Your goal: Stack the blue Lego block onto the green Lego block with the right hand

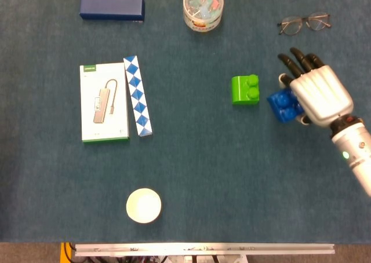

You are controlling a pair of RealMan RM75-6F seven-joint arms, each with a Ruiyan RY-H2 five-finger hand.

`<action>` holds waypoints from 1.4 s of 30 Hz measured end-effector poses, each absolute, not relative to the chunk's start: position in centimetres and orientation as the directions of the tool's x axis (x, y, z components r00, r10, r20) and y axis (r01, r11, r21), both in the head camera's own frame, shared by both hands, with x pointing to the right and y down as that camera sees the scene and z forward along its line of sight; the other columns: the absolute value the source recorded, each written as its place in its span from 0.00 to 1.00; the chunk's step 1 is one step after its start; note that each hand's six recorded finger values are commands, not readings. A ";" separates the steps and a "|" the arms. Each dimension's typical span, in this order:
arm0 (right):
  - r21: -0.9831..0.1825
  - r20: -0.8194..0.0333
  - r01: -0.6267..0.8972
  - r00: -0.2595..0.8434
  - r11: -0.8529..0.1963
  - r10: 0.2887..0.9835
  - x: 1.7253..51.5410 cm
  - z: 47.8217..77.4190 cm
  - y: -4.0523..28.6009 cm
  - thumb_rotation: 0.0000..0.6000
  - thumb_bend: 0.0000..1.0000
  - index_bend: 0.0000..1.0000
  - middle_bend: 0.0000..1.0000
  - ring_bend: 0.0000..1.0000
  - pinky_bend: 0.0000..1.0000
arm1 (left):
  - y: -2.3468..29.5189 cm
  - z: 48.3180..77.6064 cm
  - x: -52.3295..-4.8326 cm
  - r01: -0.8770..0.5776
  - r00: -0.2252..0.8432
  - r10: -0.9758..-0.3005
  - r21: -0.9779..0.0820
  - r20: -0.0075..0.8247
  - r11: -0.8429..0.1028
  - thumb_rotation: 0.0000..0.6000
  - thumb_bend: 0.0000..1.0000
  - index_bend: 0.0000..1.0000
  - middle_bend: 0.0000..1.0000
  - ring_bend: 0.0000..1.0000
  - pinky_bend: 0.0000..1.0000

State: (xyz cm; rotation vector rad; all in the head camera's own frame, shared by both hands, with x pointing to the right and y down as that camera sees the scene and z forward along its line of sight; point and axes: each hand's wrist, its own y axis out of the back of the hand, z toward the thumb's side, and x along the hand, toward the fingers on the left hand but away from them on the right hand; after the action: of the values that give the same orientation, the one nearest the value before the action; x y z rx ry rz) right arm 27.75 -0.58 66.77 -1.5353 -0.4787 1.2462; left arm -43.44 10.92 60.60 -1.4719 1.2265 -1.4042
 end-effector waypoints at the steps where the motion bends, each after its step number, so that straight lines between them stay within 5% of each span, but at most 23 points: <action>1: -0.885 -0.455 -0.283 0.366 -0.369 0.812 27.6 66.8 -0.7 1.00 0.04 0.55 0.13 0.01 0.19 | 11.0 60.7 -43.5 -0.140 -0.056 -0.959 -0.953 0.278 -0.268 1.00 0.35 0.32 0.41 0.39 0.50; 19: -0.891 -0.453 -0.119 0.231 -0.438 0.861 27.4 70.1 -2.4 1.00 0.04 0.55 0.13 0.01 0.19 | 11.4 61.0 -43.8 -0.147 -0.031 -0.953 -0.944 0.302 -0.295 1.00 0.35 0.32 0.41 0.39 0.50; 42: -0.855 -0.516 -0.032 0.158 -0.518 0.842 24.7 70.1 -3.5 1.00 0.04 0.55 0.14 0.01 0.16 | 11.6 61.0 -43.7 -0.139 -0.030 -0.953 -0.945 0.302 -0.296 1.00 0.35 0.32 0.41 0.39 0.50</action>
State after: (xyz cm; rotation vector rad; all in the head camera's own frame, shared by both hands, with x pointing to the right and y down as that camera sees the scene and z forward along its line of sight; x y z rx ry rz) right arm 24.67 -3.54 70.12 -1.6781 -0.7844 1.4569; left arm -43.67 11.56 60.97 -1.5111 1.1875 -1.4056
